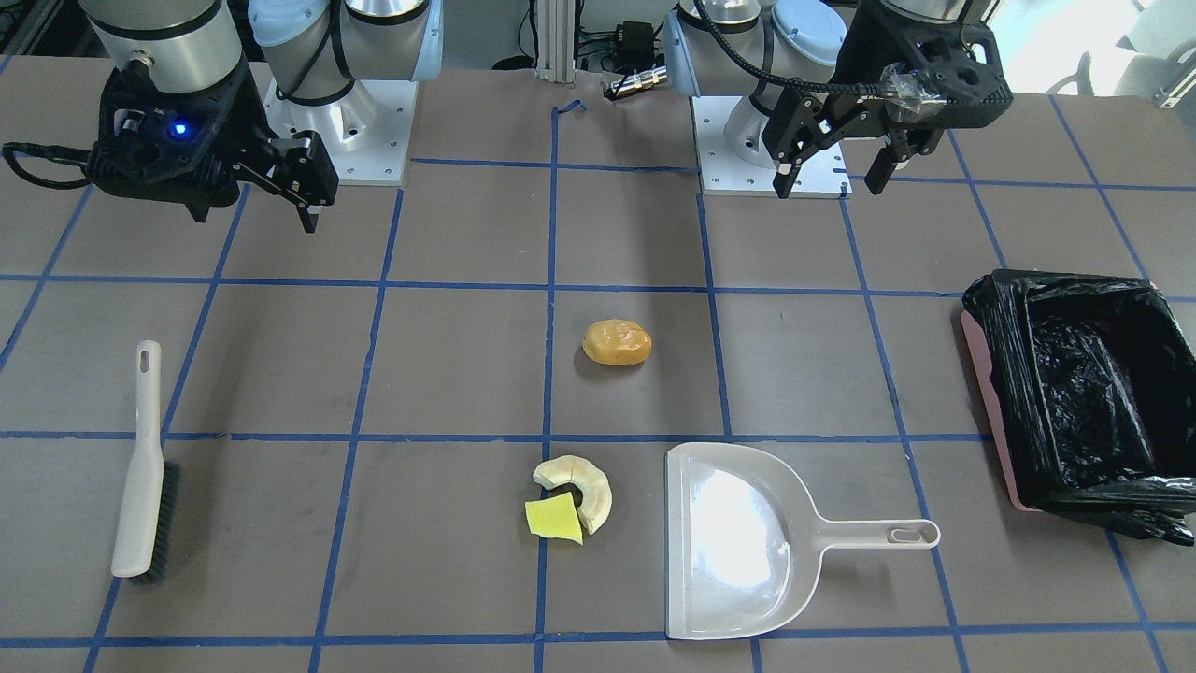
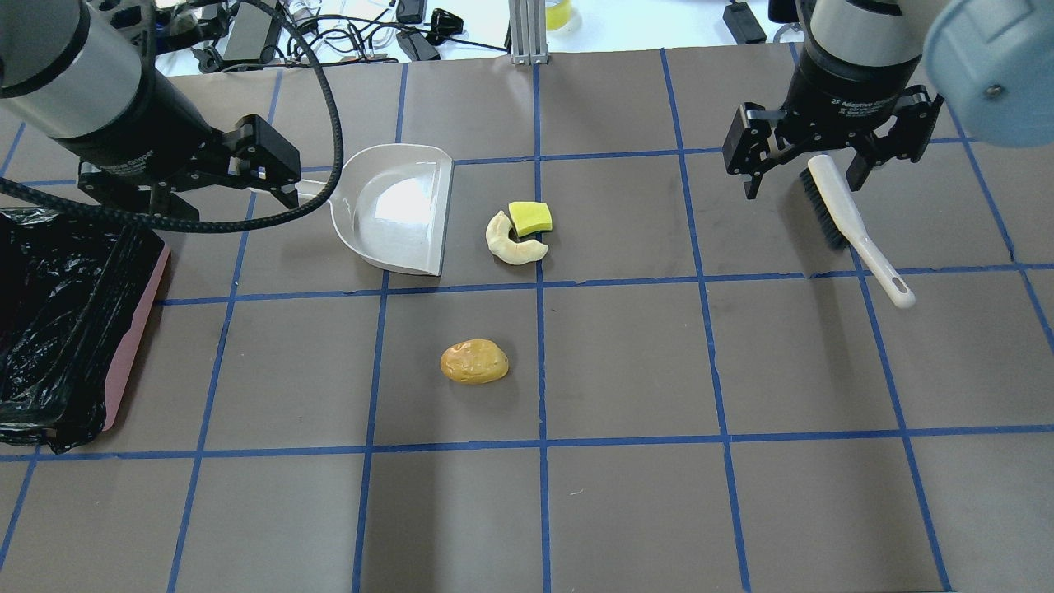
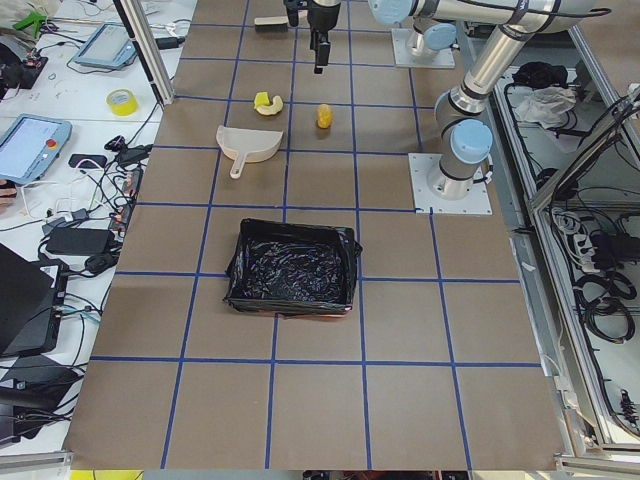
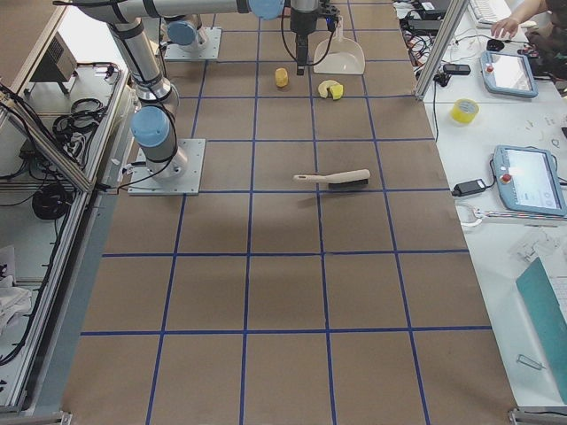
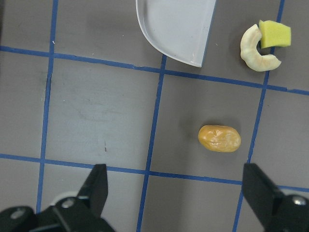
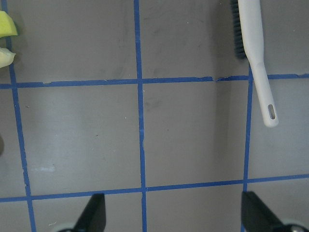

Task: Sweep and dump trash into bin
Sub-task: 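Move the right gripper down to the white-handled brush handle, then grasp the brush handle with the right gripper and lift it, then grasp the white dustpan handle with left gripper while right carries brush forward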

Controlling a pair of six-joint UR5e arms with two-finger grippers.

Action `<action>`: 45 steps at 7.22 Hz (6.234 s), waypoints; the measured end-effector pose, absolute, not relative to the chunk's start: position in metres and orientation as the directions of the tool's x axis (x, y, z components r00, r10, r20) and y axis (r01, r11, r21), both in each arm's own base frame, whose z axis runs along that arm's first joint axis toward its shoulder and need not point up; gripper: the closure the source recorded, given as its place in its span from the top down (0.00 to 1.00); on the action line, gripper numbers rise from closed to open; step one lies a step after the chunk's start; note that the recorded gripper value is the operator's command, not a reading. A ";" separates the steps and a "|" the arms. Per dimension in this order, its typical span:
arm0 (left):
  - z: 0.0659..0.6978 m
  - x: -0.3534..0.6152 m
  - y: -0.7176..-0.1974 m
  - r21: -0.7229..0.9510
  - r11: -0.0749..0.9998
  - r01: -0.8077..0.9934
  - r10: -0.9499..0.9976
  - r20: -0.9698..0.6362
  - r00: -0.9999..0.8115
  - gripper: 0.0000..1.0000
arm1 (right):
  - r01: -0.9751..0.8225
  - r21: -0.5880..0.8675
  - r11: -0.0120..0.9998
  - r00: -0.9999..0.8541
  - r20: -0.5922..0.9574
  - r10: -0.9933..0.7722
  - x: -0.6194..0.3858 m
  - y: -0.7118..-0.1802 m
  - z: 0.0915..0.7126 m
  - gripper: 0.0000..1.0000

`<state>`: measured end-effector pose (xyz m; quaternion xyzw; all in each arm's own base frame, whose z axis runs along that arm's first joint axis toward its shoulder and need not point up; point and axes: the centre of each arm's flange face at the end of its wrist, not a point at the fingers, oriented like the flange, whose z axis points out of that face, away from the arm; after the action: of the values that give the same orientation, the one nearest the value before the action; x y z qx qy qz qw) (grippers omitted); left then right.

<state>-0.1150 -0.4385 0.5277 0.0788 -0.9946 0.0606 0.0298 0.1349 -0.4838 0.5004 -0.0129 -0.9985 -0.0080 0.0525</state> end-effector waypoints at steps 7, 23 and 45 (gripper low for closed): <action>0.528 -0.115 -0.438 -0.116 0.980 -0.161 -0.154 0.069 -0.986 1.00 | -0.206 0.046 0.978 -0.974 0.089 -0.209 -0.044 -0.529 0.435 1.00; 0.528 -0.114 -0.438 -0.116 0.980 -0.161 -0.155 0.057 -0.986 1.00 | -0.271 0.064 0.960 -0.960 0.058 -0.275 -0.102 -0.534 0.227 0.63; 0.234 0.027 -0.666 -0.010 0.007 1.000 0.996 -0.089 -0.008 1.00 | -0.043 0.108 0.993 -0.999 0.013 -0.044 0.165 -0.549 0.293 0.00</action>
<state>0.0268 -0.6660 0.2340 -0.7037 -0.7091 0.0351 -0.0280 0.1650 -0.5490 0.2934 0.0218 -0.9983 -0.0540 0.0079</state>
